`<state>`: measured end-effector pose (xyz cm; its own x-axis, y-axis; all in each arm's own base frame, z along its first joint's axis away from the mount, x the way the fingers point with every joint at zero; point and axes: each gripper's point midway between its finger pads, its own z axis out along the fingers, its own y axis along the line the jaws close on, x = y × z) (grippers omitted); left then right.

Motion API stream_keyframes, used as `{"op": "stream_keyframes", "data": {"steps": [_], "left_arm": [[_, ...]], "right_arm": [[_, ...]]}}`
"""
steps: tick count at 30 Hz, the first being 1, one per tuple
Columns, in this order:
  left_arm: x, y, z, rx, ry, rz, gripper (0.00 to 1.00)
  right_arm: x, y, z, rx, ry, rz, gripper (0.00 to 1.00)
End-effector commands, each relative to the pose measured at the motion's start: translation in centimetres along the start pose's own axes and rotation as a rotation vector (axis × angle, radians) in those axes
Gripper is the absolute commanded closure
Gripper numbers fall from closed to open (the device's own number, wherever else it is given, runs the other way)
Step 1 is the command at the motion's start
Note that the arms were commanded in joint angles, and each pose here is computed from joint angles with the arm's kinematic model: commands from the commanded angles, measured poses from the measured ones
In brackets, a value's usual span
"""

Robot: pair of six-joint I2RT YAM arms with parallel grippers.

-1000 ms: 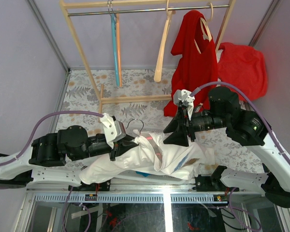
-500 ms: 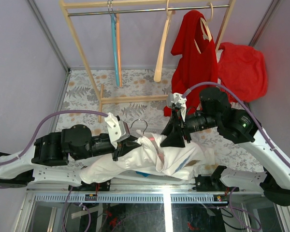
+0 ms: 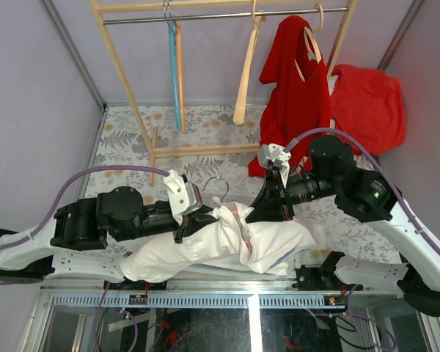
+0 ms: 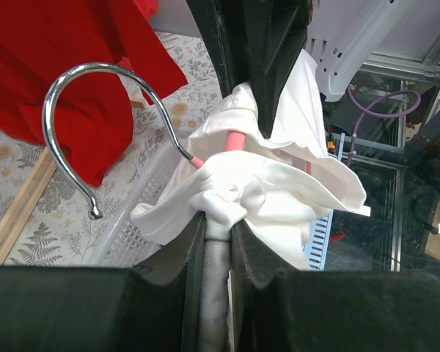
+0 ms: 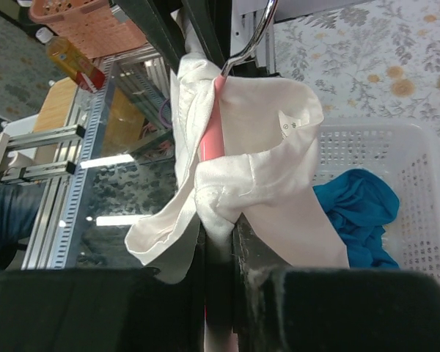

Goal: Place the t-shirt on the hanger
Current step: Flatten out the T-shirt on the hanger.

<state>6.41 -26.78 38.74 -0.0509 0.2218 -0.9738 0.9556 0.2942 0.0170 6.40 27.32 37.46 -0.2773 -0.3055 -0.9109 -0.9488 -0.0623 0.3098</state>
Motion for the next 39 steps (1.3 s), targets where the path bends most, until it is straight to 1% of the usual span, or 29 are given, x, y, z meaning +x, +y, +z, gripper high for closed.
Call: {"op": "stream_keyframes", "data": {"steps": [1, 4, 7, 13, 19, 27, 33, 39], "left_arm": [[-4.7, 0.6, -0.6, -0.032, -0.146, -0.036, 0.93], [-4.9, 0.8, -1.4, -0.040, -0.156, -0.050, 0.82], [-4.9, 1.2, -2.3, -0.056, -0.170, -0.067, 0.77], [-5.1, 2.1, -3.5, -0.096, -0.193, -0.080, 0.66], [-4.4, 3.8, -4.3, -0.187, -0.161, -0.096, 0.63], [-2.0, 5.2, -6.4, -0.268, -0.177, -0.205, 0.62], [-0.8, 6.5, -6.8, -0.347, -0.175, -0.227, 0.58], [-0.8, 7.9, -7.9, -0.418, -0.197, -0.233, 0.54]], "right_arm": [[-1.5, -1.2, -1.2, 0.144, -0.060, -0.031, 1.00], [-1.9, -1.4, -2.8, 0.233, -0.100, -0.049, 1.00], [-2.1, -1.7, -4.2, 0.319, -0.123, -0.066, 1.00], [-1.8, -1.9, -5.8, 0.397, -0.128, -0.080, 1.00], [-2.4, -1.5, -7.5, 0.456, -0.176, -0.106, 1.00], [-4.0, 0.0, -10.5, 0.522, -0.251, -0.147, 1.00], [-4.3, 1.6, -11.2, 0.488, -0.273, -0.155, 1.00], [-3.9, 2.5, -11.7, 0.472, -0.276, -0.150, 1.00]]}}
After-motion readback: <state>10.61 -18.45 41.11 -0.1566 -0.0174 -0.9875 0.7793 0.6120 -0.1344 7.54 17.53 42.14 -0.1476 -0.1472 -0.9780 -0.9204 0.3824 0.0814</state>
